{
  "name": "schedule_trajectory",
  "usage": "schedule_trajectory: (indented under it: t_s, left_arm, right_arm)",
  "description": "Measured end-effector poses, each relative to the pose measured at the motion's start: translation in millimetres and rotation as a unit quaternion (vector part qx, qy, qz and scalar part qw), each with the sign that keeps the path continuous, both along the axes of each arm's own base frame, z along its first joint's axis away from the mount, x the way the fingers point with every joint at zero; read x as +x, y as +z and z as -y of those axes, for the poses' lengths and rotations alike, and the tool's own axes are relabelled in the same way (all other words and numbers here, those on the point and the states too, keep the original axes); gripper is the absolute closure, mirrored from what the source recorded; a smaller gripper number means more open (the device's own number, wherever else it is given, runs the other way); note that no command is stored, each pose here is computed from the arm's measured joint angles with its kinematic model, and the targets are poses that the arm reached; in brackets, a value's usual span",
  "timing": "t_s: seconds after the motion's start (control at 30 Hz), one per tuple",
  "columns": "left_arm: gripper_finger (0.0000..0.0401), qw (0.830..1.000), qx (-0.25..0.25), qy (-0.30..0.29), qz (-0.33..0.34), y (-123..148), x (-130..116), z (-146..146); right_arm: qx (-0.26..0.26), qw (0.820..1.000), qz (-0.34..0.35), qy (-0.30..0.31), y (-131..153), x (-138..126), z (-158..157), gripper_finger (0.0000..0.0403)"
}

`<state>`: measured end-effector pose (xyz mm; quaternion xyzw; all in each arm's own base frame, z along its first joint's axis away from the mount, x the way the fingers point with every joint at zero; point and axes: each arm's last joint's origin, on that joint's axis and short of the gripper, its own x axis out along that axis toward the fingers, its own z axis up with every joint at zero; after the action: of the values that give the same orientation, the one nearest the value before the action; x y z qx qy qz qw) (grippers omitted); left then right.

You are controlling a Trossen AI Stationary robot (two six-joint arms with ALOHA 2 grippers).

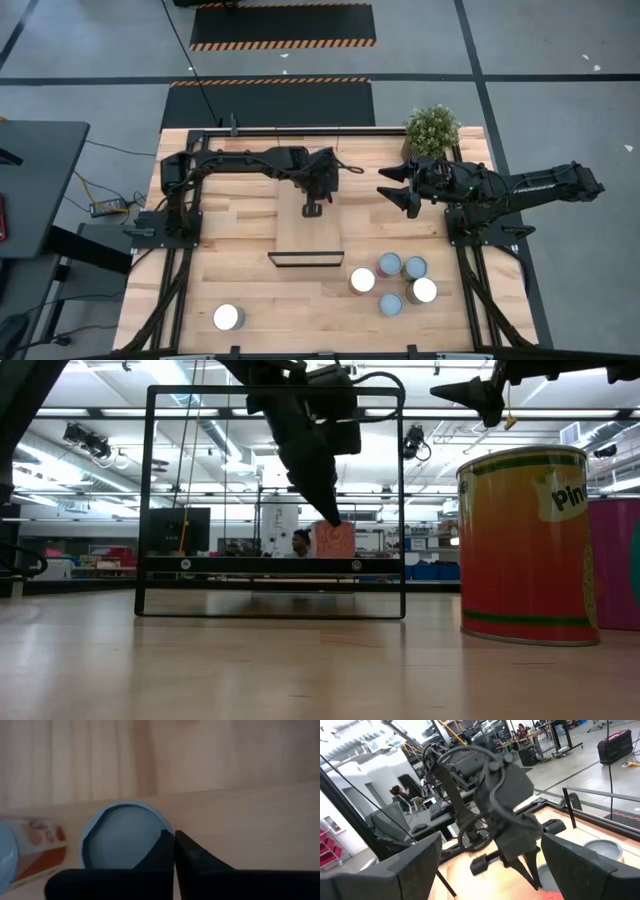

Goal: Pick and place cans onto a shelf
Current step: Put the orange can on the shelf

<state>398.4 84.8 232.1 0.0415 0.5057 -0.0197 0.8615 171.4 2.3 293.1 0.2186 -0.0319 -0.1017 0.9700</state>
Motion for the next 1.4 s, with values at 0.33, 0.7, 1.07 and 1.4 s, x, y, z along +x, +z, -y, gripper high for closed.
schedule_trajectory:
  t_s: [0.33, 0.7, 1.07, 1.4]
  left_arm:
    - [0.0400, 0.963, -0.064, 0.260, 0.033, 21, -4, -22]
    - [0.0400, 0.863, -0.128, 0.481, 0.082, 22, 2, -4]
    - [0.0400, 0.818, -0.135, 0.548, 0.107, 13, 10, 4]
    - [0.0361, 0.833, -0.118, 0.534, 0.083, -1, 13, 4]
  right_arm:
    - [0.003, 1.000, 0.006, -0.012, 1, 0, 1, 0.0054]
    - [-0.011, 1.000, 0.006, -0.012, 2, 0, 0, 0.0054]
    - [-0.016, 1.000, 0.007, -0.008, 2, 0, 0, 0.0054]
    - [-0.020, 1.000, 0.015, -0.002, 4, 0, -1, 0.0054]
